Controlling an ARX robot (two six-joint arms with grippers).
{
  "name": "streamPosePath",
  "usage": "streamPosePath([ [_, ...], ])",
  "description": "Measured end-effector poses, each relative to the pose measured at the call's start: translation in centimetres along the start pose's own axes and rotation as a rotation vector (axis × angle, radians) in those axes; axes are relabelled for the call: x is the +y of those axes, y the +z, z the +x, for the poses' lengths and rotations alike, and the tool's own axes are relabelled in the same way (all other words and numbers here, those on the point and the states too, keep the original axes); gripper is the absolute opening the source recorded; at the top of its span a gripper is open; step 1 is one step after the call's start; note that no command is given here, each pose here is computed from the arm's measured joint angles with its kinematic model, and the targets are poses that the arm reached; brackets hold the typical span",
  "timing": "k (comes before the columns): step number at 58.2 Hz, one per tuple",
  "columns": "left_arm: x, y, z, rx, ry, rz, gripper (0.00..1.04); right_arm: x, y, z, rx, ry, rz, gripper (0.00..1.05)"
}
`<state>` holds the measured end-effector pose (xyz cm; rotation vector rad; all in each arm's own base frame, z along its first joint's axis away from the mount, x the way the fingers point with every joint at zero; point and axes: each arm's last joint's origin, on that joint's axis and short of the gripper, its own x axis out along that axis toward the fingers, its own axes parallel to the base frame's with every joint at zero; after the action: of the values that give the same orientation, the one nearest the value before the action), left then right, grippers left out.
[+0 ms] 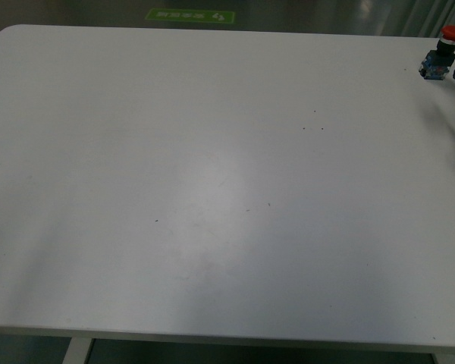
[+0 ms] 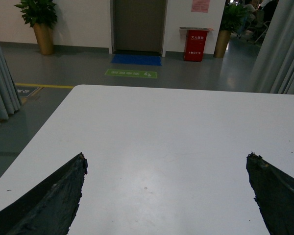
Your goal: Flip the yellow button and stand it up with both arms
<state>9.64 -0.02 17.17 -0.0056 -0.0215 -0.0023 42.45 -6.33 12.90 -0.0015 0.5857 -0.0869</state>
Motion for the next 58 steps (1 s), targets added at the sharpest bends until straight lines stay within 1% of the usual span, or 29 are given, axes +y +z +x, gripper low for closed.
streamPosePath([
  [12,0.0,0.0,0.0,0.0,0.0,0.0,0.98,-0.4,0.6,-0.4,-0.026,0.005,0.03,0.97],
  [22,0.0,0.0,0.0,0.0,0.0,0.0,0.98,-0.8,2.3,-2.0,-0.112,0.045,0.085,0.97],
  [28,0.0,0.0,0.0,0.0,0.0,0.0,0.98,-1.0,3.7,-4.4,-0.214,0.1,0.15,0.97],
  [33,0.0,0.0,0.0,0.0,0.0,0.0,0.98,-1.2,4.4,-7.7,-0.325,0.153,0.221,0.97],
  [38,0.0,0.0,0.0,0.0,0.0,0.0,0.98,-1.0,4.0,-11.0,-0.422,0.192,0.247,0.97],
  [43,0.0,0.0,0.0,0.0,0.0,0.0,0.98,-0.7,2.3,-13.8,-0.487,0.208,0.266,0.97],
  [45,0.0,0.0,0.0,0.0,0.0,0.0,0.98,-0.6,1.7,-14.4,-0.528,0.179,0.234,0.92],
  [47,0.0,0.0,0.0,0.0,0.0,0.0,0.98,-0.3,0.9,-14.9,-0.574,0.134,0.18,0.85],
  [49,0.0,0.0,0.0,-0.001,0.0,0.0,0.98,-0.1,0.1,-15.2,-0.587,0.113,0.14,0.8],
  [53,0.0,0.0,0.0,0.0,0.0,0.0,0.98,0.6,-1.8,-15.8,-0.572,0.095,0.077,0.67],
  [54,0.0,0.0,0.0,0.0,0.0,0.0,0.98,0.7,-2.0,-16.0,-0.57,0.096,0.074,0.66],
  [58,0.0,0.0,0.0,0.0,0.0,0.0,0.98,1.5,-4.0,-17.4,-0.563,0.092,0.032,0.48],
])
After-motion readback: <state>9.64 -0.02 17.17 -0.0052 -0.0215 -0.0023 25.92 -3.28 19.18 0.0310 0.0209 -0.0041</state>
